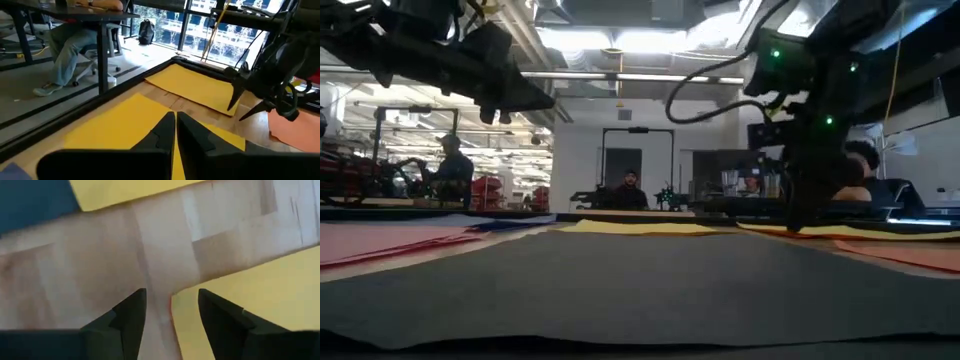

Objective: Organize paper
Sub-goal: Stack the yellow paper on top of the other yellow paper

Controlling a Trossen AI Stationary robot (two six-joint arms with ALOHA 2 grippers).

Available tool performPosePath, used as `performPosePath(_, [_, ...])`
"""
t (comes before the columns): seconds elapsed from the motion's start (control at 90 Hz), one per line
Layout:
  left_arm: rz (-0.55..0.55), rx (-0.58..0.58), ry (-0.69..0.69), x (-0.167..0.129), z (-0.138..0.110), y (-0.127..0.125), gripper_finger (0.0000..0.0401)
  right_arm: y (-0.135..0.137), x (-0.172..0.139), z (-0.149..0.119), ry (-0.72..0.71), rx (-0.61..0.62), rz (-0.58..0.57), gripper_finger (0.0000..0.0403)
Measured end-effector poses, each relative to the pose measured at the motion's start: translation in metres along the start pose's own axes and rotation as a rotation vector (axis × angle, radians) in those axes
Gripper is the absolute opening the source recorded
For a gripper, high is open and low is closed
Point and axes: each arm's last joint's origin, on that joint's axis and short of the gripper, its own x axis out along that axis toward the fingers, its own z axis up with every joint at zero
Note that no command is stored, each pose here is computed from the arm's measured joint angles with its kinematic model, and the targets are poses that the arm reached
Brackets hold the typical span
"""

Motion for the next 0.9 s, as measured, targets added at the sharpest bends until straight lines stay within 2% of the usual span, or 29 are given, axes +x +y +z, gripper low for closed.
performPosePath(0.111, [0.002,0.002,0.009,0.0,-0.001,0.0,0.0001,-0.005,0.008,0.001,0.031,0.022,-0.017,0.0164])
performPosePath(0.2, [0.004,0.004,0.014,0.0,-0.001,0.0,0.0001,-0.009,0.011,0.002,0.041,0.04,-0.014,0.0138])
performPosePath(0.378, [0.005,0.004,0.015,0.0,-0.001,0.001,0.0001,-0.012,0.01,0.004,0.036,0.028,-0.034,0.0031])
performPosePath(0.433, [0.004,0.007,0.014,0.0,-0.001,0.0,0.0001,-0.011,0.008,0.005,0.03,0.015,-0.039,0.0011])
performPosePath(0.9, [0.005,0.007,0.014,0.0,-0.001,0.001,0.0001,-0.008,-0.018,0.036,-0.046,0.025,0.074,0.0001])
